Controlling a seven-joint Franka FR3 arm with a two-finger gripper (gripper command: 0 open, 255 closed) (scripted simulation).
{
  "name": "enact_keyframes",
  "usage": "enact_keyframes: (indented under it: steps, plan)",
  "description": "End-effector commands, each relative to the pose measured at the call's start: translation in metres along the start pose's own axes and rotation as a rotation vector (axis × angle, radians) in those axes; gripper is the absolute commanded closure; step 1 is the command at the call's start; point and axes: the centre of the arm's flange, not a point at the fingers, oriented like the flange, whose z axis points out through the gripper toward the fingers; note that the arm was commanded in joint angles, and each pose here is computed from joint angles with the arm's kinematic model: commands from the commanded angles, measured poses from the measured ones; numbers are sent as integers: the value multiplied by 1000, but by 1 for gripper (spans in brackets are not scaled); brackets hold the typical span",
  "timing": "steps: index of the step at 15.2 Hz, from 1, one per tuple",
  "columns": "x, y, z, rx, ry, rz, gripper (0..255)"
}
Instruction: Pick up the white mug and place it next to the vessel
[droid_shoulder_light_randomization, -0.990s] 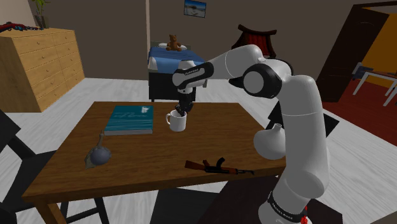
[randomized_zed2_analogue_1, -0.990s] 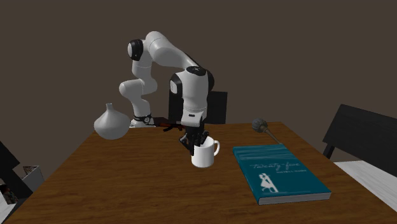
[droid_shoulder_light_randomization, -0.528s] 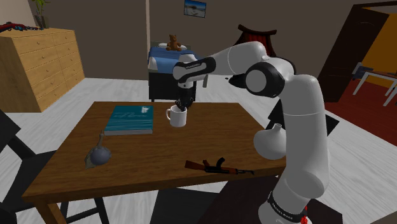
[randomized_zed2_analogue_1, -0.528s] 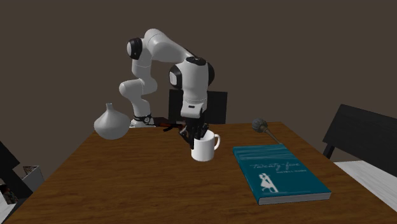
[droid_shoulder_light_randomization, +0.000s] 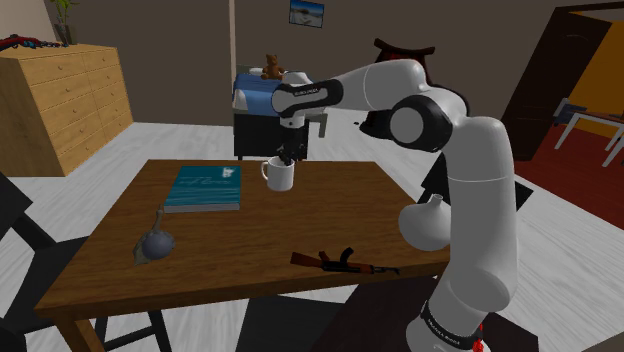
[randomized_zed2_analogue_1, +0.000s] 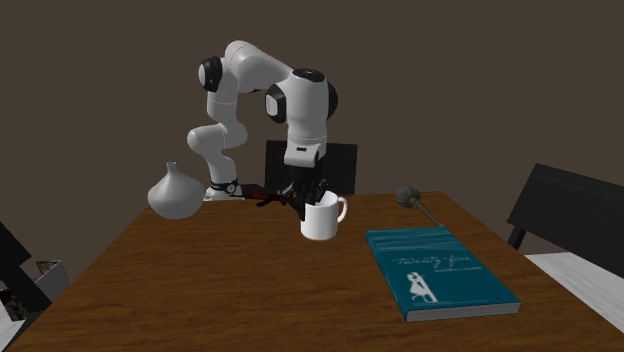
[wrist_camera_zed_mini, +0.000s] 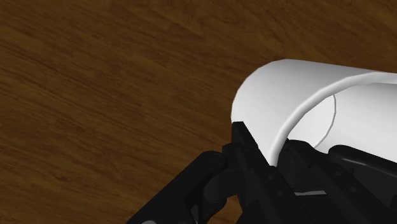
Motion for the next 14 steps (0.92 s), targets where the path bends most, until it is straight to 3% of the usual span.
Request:
enact_keyframes:
  steps: [1,14]
  plan:
    - [-1,1,-12,0,0,0,255]
    - [-7,0,-80,0,0,0,255]
